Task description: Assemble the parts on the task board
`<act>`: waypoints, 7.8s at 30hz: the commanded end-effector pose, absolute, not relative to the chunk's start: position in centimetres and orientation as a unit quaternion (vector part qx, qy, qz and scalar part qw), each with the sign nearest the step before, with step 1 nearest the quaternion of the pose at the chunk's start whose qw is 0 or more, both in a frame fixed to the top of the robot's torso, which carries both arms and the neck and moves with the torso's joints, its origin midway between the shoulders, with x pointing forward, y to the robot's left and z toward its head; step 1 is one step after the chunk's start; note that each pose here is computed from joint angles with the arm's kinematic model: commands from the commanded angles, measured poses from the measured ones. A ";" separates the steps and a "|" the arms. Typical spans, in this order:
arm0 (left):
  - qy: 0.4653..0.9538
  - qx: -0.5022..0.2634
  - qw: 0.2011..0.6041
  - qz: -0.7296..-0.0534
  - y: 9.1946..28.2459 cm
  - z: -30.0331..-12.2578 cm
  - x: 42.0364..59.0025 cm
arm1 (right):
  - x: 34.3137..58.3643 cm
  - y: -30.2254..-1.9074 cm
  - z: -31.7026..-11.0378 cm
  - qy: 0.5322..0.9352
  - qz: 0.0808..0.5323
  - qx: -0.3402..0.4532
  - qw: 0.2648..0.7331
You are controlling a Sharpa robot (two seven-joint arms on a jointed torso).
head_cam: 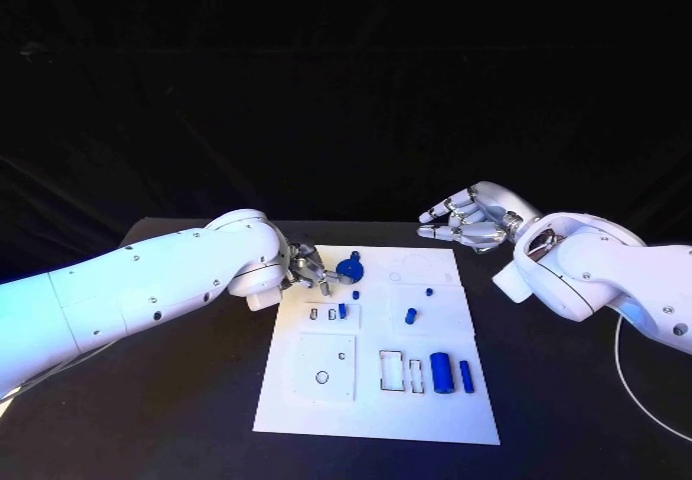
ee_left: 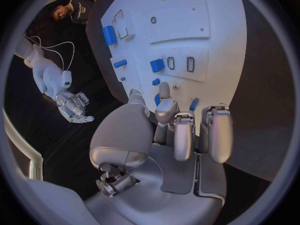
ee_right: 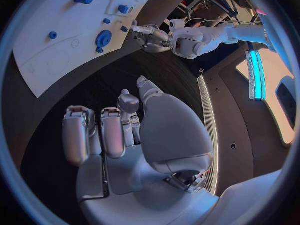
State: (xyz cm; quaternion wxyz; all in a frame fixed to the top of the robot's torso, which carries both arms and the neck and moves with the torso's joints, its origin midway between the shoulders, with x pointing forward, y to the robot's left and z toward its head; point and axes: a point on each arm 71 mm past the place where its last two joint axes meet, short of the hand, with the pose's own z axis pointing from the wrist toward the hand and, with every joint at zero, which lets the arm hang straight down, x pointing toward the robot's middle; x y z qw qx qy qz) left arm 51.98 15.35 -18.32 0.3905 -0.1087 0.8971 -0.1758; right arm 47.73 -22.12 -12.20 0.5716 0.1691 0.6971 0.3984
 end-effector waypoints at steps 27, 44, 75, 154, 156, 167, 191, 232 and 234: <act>0.936 -0.027 0.332 -0.109 12.0 -20.4 52.7 | 47.8 -21.6 -12.7 0.722 0.390 0.152 0.551; 0.939 -0.018 0.326 -0.110 11.6 -20.5 52.5 | 48.0 -21.4 -12.8 0.725 0.388 0.151 0.549; 0.939 -0.024 0.320 -0.125 11.2 -20.4 52.1 | 48.2 -21.0 -13.1 0.728 0.382 0.141 0.551; 0.929 -0.026 0.352 -0.114 14.3 -22.1 50.3 | 48.3 -20.9 -13.9 0.742 0.378 0.135 0.537; 0.929 -0.025 0.352 -0.115 14.2 -22.1 50.3 | 48.3 -20.9 -13.9 0.742 0.379 0.135 0.537; 0.935 -0.018 0.337 -0.110 13.5 -22.5 50.4 | 48.2 -20.8 -14.0 0.743 0.380 0.137 0.534; 0.938 -0.012 0.333 -0.096 13.6 -22.9 50.8 | 48.1 -20.8 -14.0 0.743 0.386 0.137 0.530; 0.911 -0.048 0.391 -0.125 16.4 -16.6 52.0 | 48.4 -21.0 -14.2 0.743 0.385 0.142 0.529; 0.912 -0.044 0.389 -0.118 16.9 -15.8 52.5 | 48.4 -21.0 -14.3 0.743 0.385 0.142 0.529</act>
